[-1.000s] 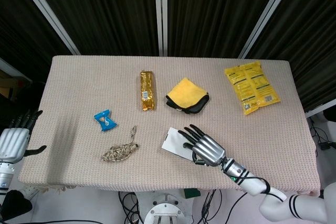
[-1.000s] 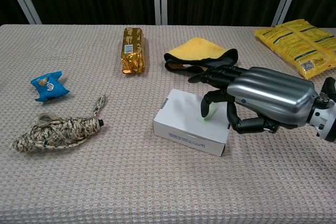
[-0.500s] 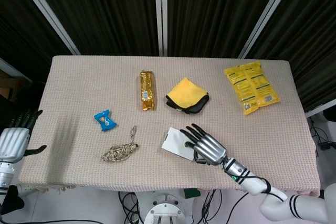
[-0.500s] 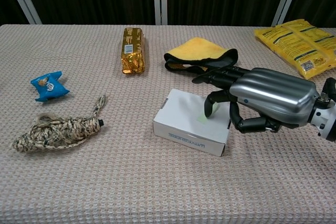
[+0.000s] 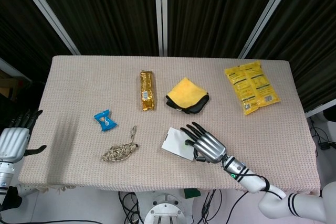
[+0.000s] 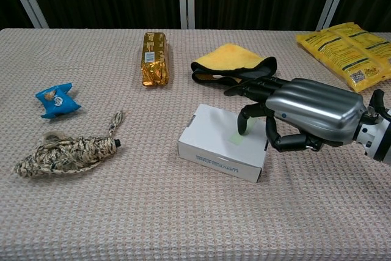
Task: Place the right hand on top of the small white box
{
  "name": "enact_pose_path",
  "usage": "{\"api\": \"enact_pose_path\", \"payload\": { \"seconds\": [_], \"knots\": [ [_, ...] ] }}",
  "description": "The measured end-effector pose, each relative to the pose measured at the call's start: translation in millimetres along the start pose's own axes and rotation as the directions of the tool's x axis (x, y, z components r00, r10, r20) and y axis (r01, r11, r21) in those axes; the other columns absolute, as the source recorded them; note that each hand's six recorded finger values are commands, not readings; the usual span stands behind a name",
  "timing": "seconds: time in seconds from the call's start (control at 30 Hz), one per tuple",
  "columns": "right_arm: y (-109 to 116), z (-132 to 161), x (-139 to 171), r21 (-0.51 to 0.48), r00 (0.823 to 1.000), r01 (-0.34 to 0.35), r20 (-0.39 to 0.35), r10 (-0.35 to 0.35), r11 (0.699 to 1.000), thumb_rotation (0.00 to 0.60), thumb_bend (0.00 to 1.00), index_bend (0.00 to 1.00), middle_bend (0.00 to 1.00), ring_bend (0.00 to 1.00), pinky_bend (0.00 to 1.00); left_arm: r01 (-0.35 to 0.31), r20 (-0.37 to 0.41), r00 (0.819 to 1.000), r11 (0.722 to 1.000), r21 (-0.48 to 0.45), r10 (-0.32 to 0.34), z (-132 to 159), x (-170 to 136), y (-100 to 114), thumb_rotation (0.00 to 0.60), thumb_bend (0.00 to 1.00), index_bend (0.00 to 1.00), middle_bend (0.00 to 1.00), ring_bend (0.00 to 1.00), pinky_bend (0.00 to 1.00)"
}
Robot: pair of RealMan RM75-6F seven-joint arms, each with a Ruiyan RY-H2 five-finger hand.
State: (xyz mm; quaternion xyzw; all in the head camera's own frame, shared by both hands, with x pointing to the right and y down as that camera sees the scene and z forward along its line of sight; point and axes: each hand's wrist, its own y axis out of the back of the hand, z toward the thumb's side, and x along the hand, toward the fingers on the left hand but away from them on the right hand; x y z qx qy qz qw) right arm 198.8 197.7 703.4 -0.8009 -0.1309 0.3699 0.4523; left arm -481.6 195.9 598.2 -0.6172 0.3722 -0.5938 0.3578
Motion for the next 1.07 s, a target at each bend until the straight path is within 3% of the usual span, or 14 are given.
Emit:
{"api": "enact_pose_path", "payload": {
  "seconds": [0.2,0.33,0.43,0.5,0.57,0.6,0.7,0.8,0.83,0.93,1.0,1.07],
  "knots": [
    [11,-1,4,-0.009,0.999,0.048,0.0,-0.048,0.999,0.172,1.0,0.33,0.0,0.0,0.0,0.004,0.003,1.0,1.0,0.001,-0.004,2,0,-1,0.6,0.02,0.08,0.06,0.0,0.09],
    [26,-8,17,-0.018,0.993,0.114,0.022,-0.114,0.993,0.173,0.95,0.15,0.0,0.0,0.0,0.001,0.009,1.0,1.0,0.003,-0.001,3,1,0,0.6,0.02,0.08,0.06,0.0,0.09],
    [35,-23,35,-0.02,0.984,0.165,0.075,-0.163,0.986,0.175,0.83,0.05,0.0,0.0,0.0,-0.005,0.012,1.0,1.0,0.002,0.005,4,0,2,0.6,0.02,0.08,0.06,0.0,0.09],
    [39,-37,51,-0.015,0.973,0.196,0.129,-0.192,0.981,0.173,0.67,0.01,0.0,0.0,0.0,-0.009,0.014,1.0,1.0,0.001,0.009,5,-1,2,0.6,0.02,0.08,0.06,0.0,0.09],
    [42,-60,74,0.005,0.949,0.228,0.221,-0.223,0.974,0.171,0.53,0.0,0.0,0.0,0.0,-0.015,0.016,1.0,1.0,-0.002,0.015,4,-2,3,0.6,0.02,0.08,0.06,0.0,0.09],
    [44,-71,85,0.018,0.935,0.239,0.265,-0.236,0.971,0.171,0.46,0.0,0.0,0.0,0.0,-0.017,0.016,1.0,1.0,-0.003,0.017,4,-2,3,0.6,0.02,0.08,0.06,0.0,0.09],
    [44,-107,120,0.07,0.871,0.247,0.422,-0.253,0.966,0.173,0.32,0.0,0.0,0.0,0.0,-0.021,0.018,1.0,1.0,-0.007,0.021,5,-3,2,0.6,0.02,0.08,0.06,0.0,0.09],
    [41,-143,162,0.125,0.766,0.229,0.589,-0.258,0.965,0.172,0.24,0.0,0.0,0.0,0.0,-0.02,0.024,0.999,1.0,-0.009,0.021,7,-3,0,0.6,0.02,0.08,0.06,0.0,0.09],
    [38,-154,181,0.137,0.716,0.218,0.651,-0.254,0.966,0.171,0.22,0.0,0.0,0.0,0.0,-0.02,0.028,0.999,1.0,-0.009,0.02,8,-3,-1,0.6,0.02,0.08,0.06,0.0,0.09],
    [29,-173,228,0.144,0.6,0.187,0.766,-0.229,0.972,0.173,0.21,0.0,0.0,0.0,0.0,-0.022,0.041,0.999,1.0,-0.004,0.022,12,-3,-2,0.6,0.02,0.08,0.06,0.0,0.09],
    [26,-177,243,0.144,0.57,0.181,0.791,-0.223,0.973,0.173,0.21,0.0,0.0,0.0,0.0,-0.027,0.047,0.999,1.0,-0.001,0.027,14,-3,-1,0.6,0.02,0.08,0.06,0.0,0.09],
    [27,-179,248,0.153,0.567,0.184,0.79,-0.232,0.971,0.173,0.21,0.0,0.0,0.0,0.0,-0.036,0.052,0.998,0.999,0.001,0.036,15,-4,0,0.6,0.02,0.08,0.06,0.0,0.09]
  ]
}}
